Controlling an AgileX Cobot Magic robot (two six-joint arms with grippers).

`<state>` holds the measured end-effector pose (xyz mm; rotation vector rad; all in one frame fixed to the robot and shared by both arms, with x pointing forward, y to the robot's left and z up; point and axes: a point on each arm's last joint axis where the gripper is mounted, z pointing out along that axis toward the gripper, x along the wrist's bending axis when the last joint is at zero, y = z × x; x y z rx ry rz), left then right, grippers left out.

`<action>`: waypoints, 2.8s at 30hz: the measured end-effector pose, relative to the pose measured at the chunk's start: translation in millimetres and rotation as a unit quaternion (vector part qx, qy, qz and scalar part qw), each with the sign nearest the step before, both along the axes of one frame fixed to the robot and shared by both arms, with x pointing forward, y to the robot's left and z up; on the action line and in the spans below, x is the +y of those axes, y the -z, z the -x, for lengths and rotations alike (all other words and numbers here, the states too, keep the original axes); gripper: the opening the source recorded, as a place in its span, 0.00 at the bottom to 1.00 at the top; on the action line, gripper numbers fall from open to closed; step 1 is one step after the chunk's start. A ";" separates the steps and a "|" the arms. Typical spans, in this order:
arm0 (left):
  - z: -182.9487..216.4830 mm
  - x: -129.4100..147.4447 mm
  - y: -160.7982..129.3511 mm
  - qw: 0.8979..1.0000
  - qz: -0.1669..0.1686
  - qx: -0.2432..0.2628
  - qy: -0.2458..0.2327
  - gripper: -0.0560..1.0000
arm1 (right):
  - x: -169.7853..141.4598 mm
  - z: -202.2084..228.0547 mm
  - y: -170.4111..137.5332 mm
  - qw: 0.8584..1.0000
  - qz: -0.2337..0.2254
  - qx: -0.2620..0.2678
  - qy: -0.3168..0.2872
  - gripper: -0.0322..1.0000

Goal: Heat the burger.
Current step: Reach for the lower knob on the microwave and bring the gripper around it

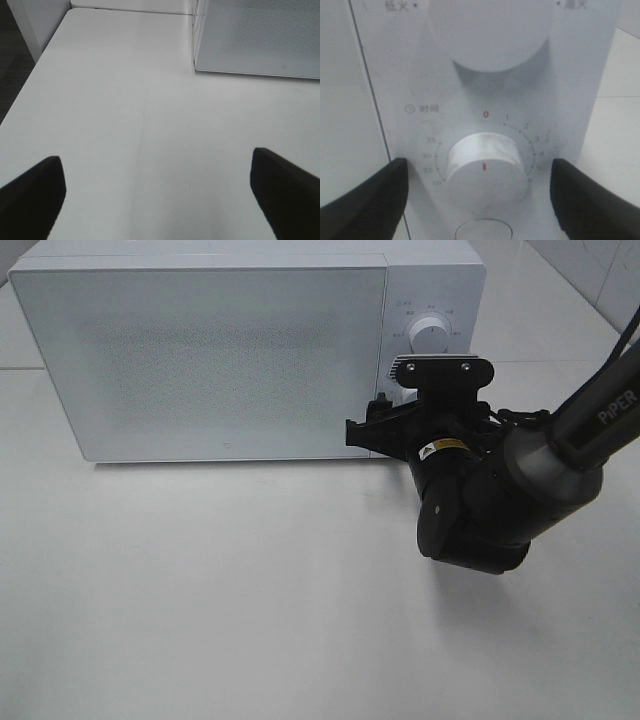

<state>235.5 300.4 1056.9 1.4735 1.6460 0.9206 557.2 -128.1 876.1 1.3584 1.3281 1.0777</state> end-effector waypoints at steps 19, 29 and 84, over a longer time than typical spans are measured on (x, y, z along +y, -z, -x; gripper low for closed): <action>0.0 0.0 0.0 1.000 -0.002 0.000 0.001 0.92 | 0.2 -0.4 -9.6 1.000 0.004 -0.007 -0.003 0.76; 0.0 0.0 0.0 1.000 -0.002 0.000 0.001 0.92 | 0.6 -0.5 -10.1 1.000 0.004 -0.008 -0.005 0.64; 0.0 0.0 0.0 1.000 -0.002 0.000 0.001 0.92 | -3.9 1.7 -6.4 0.738 -0.667 -0.009 0.099 0.46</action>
